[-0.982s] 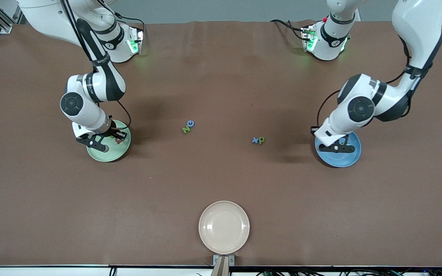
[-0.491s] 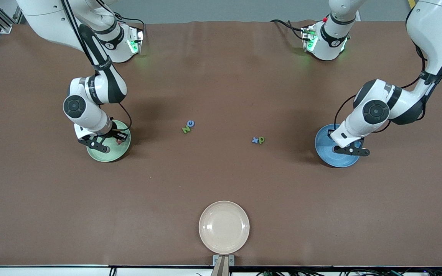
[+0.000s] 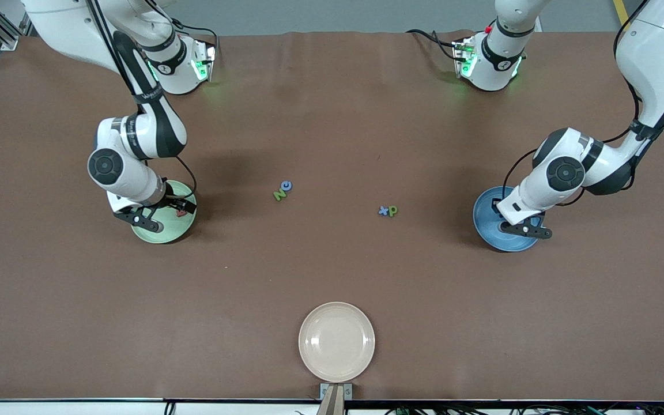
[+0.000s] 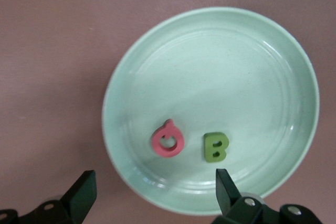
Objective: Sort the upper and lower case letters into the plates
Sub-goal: 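Grasp the green Z with the right gripper while the left gripper returns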
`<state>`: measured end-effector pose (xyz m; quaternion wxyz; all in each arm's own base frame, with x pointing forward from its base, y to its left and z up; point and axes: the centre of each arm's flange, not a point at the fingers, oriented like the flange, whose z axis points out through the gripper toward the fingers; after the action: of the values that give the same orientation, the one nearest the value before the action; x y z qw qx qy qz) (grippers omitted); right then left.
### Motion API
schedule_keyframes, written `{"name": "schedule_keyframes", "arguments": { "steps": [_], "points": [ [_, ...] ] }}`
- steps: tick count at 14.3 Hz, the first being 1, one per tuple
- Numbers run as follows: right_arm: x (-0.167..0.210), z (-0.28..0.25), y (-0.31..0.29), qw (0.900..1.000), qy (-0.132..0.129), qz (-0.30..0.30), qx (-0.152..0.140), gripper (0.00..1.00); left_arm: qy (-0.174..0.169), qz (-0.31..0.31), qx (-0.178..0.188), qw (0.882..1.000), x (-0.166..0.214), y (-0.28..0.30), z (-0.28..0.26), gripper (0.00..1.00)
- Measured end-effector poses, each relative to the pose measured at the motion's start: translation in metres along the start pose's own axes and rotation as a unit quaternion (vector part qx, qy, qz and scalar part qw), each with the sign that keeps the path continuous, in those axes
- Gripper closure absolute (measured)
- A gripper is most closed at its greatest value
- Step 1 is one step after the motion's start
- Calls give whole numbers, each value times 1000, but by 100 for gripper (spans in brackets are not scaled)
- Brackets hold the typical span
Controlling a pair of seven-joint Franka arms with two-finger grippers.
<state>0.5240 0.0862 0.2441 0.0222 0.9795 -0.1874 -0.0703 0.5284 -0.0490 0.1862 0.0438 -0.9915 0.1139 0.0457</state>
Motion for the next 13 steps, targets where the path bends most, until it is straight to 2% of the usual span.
{"name": "schedule_keyframes", "arguments": {
  "steps": [3,7,8,11,13],
  "points": [
    [-21,-25,-41,999,8,32,7,0,1,1,0,1000,1,1,-1,72],
    [-92,-22,-137,993,33,106,40,0,13,8,2,1000,7,4,-9,39],
    [-105,-17,-153,990,37,128,47,0,20,14,1,1000,10,10,-15,28],
    [-125,2,-193,982,39,178,48,2,42,14,-6,999,18,42,-39,0],
    [-130,16,-213,979,39,193,45,3,54,-8,-12,998,21,63,-52,0]
  ]
}}
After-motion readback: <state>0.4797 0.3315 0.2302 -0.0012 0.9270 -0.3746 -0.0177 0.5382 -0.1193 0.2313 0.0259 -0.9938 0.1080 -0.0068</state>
